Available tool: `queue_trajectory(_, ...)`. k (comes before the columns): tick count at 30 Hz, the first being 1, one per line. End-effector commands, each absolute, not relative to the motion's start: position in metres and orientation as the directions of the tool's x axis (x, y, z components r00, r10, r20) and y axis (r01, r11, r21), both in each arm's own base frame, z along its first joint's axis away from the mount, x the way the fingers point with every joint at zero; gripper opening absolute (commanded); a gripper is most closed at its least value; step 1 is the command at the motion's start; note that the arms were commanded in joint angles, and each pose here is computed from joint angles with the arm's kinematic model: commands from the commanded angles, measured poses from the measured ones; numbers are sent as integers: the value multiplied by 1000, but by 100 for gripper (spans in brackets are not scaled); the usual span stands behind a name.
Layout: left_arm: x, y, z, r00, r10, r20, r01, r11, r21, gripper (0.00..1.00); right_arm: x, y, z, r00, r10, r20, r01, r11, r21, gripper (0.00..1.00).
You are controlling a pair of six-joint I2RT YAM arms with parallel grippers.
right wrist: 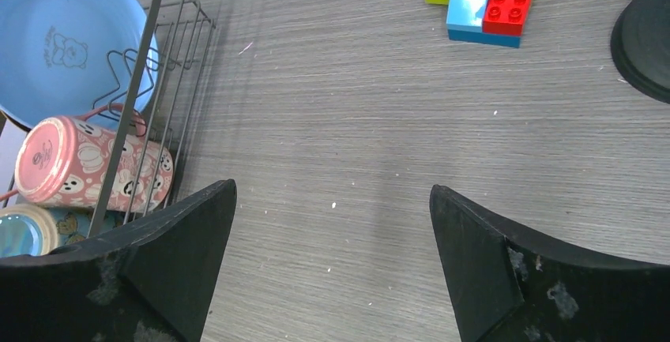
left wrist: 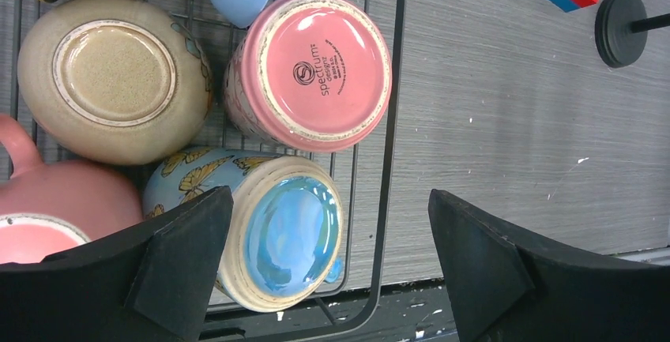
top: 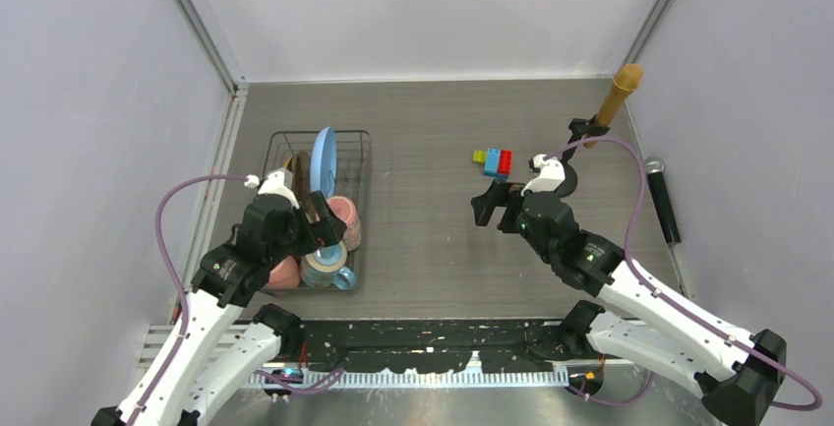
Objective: Unload the mixed dishes from the dish rack
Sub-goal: Pick up the plate from the dish rack.
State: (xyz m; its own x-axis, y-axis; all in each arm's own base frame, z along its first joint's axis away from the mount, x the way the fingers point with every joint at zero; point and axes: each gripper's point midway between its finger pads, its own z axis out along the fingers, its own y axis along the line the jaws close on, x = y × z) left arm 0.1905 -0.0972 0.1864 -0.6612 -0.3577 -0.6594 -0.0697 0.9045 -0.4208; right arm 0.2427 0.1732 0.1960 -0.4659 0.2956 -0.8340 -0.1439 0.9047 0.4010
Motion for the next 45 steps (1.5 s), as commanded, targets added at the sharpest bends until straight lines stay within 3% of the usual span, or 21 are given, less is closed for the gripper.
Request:
queue_trajectory(1, 190, -94, 195, -640, -373, -671, -76, 900, -428, 99, 249, 164, 206, -385, 370, -845, -107, 892, 439, 100)
queue_trajectory(9, 189, -87, 191, -637, -378, -672, -114, 908, -402, 99, 242, 165, 214, -343, 427, -837, -167, 849, 501, 100)
queue_trajectory(20, 195, -45, 190, -562, -438, -702, -345, 895, -283, 99, 239, 178, 202, -404, 386, -829, -202, 846, 493, 100)
queue_trajectory(34, 239, -66, 245, -465, -399, -790, -216, 917, -336, 99, 241, 178, 195, -416, 362, -834, -191, 862, 469, 100)
queue_trajectory(45, 303, -71, 277, -439, -223, -870, -201, 968, -147, 99, 239, 173, 186, -420, 357, -834, -178, 869, 461, 100)
